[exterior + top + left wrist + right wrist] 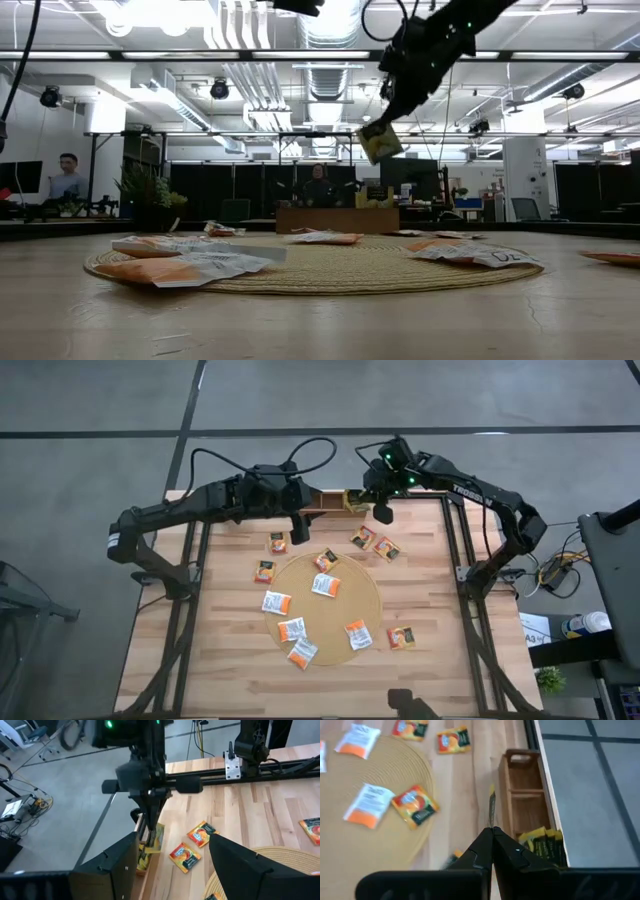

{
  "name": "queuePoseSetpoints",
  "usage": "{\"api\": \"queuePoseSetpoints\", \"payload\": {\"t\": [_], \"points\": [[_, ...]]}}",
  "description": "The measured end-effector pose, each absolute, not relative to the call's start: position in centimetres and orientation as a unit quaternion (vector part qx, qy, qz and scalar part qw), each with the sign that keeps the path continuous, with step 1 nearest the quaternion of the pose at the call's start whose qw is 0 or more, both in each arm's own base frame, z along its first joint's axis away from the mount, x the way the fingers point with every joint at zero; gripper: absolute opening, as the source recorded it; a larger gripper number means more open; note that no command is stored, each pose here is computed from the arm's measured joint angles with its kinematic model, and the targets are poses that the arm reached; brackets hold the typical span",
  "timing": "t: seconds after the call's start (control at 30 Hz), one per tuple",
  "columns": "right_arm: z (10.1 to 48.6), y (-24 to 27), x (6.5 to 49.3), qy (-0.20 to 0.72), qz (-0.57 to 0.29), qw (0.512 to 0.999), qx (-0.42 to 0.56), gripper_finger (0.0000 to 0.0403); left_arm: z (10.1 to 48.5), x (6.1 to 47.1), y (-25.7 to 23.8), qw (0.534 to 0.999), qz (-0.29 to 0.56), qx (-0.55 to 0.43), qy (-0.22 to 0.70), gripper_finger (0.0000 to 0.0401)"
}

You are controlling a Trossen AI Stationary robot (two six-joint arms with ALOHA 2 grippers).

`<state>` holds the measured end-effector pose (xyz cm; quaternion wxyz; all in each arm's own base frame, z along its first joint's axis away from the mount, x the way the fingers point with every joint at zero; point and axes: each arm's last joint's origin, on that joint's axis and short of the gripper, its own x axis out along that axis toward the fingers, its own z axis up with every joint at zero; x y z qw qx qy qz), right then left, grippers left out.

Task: Pick & Place Tea
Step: Put the yellow tea bag into the right section of the wooden organizer

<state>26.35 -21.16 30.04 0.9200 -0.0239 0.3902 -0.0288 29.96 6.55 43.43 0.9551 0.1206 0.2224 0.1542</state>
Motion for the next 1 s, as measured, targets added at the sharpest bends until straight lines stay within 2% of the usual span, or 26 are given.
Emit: {"api": "queuePoseSetpoints", "payload": {"t": [0.23,0.57,1.0], "points": [[26.4,-22.2,25.7,0.373,-0.040,0.925,-0.060,0.0008,43.3,29.9,6.5,0.955,0.157,0.111,0.227,0.0236],[23.4,-23.4,25.5,0.357,-0.070,0.928,-0.079,0.0008,43.3,29.8,6.7,0.949,0.180,0.114,0.231,0.0236],[22.0,-25.1,26.1,0.356,-0.080,0.928,-0.080,0.0008,43.3,29.8,6.8,0.947,0.188,0.116,0.232,0.0236]]}}
